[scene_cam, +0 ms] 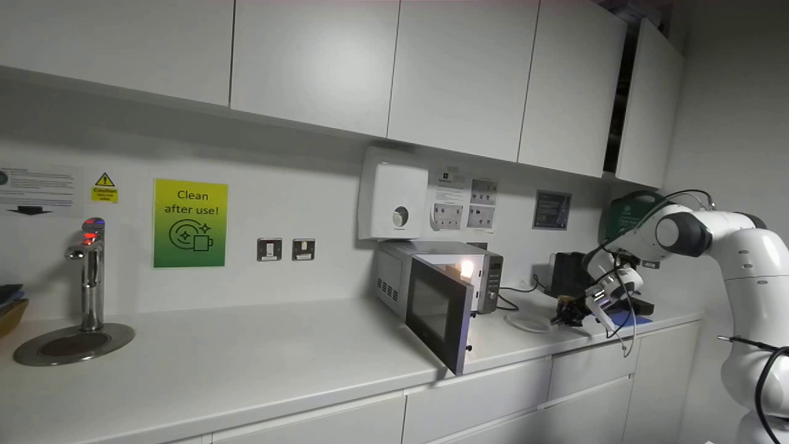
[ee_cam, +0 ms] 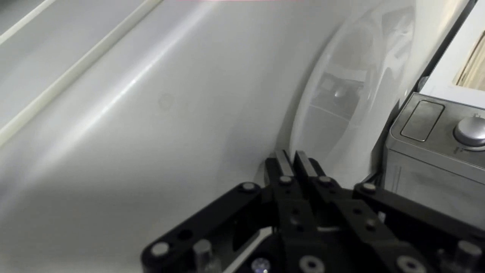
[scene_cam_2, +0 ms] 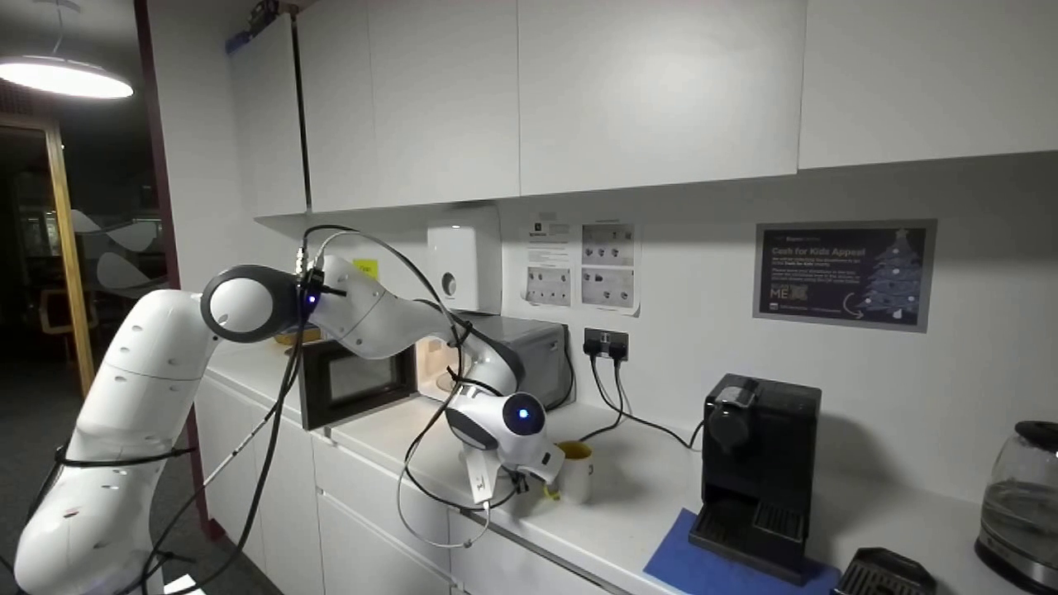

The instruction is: Put the white plate in the microwave.

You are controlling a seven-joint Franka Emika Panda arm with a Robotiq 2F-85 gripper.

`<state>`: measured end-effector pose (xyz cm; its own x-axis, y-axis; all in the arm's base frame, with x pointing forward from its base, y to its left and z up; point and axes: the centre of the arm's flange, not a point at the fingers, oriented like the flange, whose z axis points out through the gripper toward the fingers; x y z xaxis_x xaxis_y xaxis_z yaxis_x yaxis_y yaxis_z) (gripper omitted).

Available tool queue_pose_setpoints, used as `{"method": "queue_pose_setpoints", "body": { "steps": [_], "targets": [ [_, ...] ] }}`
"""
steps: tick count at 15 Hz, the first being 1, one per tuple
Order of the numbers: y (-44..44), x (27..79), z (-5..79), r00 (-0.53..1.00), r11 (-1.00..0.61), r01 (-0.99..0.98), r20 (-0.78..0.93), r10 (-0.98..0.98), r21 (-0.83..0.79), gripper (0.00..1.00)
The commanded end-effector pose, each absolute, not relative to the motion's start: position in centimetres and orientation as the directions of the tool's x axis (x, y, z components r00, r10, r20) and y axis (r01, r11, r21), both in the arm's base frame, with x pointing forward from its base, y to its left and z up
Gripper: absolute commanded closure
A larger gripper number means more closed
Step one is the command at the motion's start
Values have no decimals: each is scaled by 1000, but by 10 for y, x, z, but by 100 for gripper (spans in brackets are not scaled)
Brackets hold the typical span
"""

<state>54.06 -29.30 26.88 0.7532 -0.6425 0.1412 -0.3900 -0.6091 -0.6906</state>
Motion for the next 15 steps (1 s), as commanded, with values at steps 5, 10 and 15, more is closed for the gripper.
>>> {"method": "queue_pose_setpoints", "body": {
  "steps": [5, 10, 15],
  "targets": [
    [-297, 548, 290, 767, -591, -329, 156, -622, -737, 99],
    [-281, 545, 302, 777, -593, -299, 169, -606, -748, 99],
    [-254, 547, 313, 788, -590, -275, 174, -591, -759, 99]
  ]
}}
